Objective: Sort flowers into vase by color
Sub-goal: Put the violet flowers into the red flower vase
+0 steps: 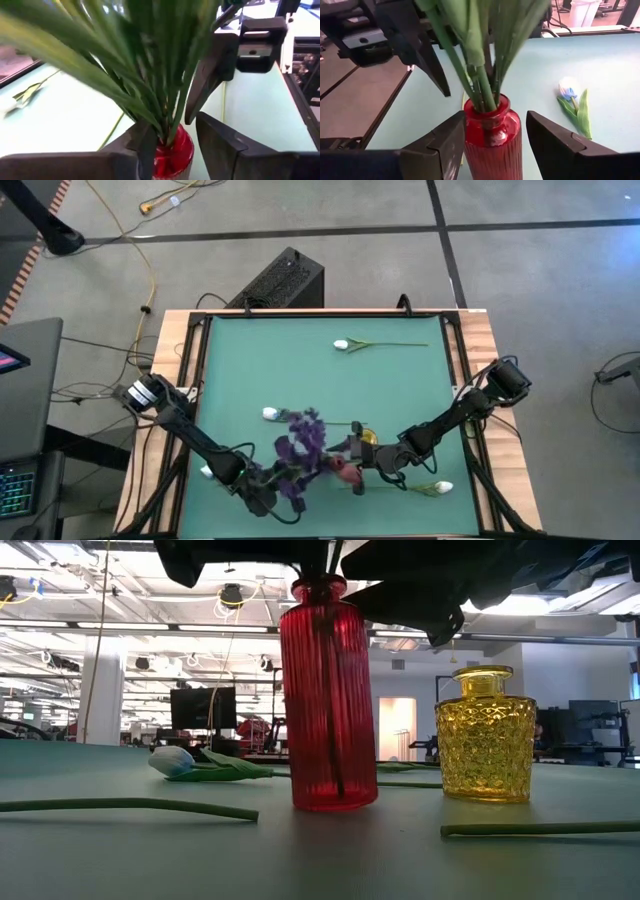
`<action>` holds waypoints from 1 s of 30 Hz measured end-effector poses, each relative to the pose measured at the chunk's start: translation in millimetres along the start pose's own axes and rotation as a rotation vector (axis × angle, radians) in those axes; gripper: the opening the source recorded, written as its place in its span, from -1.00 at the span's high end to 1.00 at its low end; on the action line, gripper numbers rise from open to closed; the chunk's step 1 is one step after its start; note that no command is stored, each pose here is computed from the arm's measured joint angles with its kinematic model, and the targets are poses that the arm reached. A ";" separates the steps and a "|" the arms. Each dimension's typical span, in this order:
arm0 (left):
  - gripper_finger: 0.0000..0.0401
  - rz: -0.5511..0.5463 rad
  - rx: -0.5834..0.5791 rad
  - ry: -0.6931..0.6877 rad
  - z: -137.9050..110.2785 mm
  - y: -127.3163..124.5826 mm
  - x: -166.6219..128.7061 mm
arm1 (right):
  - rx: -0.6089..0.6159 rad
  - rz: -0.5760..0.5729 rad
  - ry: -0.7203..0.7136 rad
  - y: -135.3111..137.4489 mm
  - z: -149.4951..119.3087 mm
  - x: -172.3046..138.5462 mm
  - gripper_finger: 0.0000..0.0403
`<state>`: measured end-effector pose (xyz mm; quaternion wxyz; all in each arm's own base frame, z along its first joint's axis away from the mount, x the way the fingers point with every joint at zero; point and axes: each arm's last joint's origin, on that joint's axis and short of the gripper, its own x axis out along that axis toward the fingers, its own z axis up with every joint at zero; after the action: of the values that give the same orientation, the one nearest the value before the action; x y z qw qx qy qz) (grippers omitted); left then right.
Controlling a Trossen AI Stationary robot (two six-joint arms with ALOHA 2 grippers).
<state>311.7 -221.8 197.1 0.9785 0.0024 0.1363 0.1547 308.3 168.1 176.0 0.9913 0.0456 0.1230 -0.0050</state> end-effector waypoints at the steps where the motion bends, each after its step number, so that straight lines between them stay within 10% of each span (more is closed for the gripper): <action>1: 0.35 0.003 -0.001 0.002 -0.1 0.6 0.7 | 0.000 0.000 0.000 0.0 0.0 0.0 -0.16; 30: 0.25 -0.210 -0.034 0.152 32.0 25.8 5.1 | 0.006 0.001 0.020 -0.2 -2.0 -0.1 -0.16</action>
<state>317.1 -194.5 227.8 0.9761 -0.0402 0.2071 0.0533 307.7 168.1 174.1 0.9899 0.0487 0.1328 -0.0045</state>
